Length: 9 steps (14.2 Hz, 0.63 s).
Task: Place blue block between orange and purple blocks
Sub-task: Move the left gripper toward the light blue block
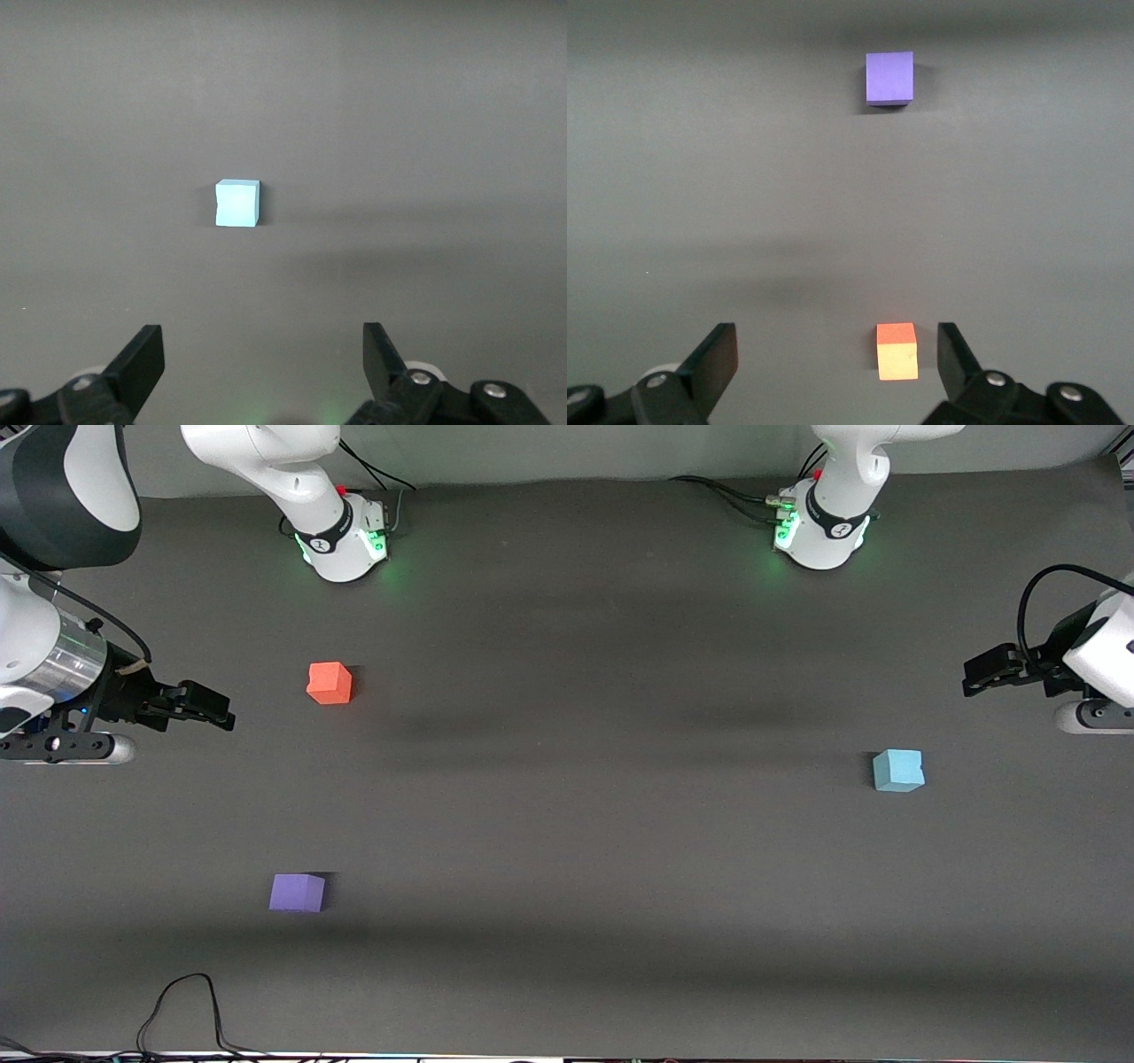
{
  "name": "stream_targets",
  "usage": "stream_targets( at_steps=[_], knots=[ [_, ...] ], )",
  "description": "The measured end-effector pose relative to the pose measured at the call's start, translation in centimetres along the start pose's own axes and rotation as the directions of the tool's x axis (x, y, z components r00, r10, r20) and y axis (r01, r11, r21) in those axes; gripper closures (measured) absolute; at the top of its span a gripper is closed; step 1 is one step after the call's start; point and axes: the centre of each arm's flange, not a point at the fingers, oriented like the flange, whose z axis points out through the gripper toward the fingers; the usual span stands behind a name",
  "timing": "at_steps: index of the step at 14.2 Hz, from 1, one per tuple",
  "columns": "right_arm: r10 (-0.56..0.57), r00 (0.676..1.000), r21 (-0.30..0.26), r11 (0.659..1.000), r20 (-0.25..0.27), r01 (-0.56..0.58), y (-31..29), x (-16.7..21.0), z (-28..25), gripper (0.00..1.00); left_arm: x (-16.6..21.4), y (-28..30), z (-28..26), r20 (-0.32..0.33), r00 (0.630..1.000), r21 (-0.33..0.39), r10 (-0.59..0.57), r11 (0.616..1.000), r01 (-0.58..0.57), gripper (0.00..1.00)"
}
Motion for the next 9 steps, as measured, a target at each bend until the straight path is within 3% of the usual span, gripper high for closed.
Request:
stream_targets(
  at_steps=[9],
  knots=[
    [0.001, 1.000, 0.000, 1.000, -0.004, -0.001, 0.0, 0.2, -0.1, 0.00, -0.1, -1.2, 0.2, 0.008, 1.000, -0.001, 0.021, 1.000, -0.021, 0.00]
  ],
)
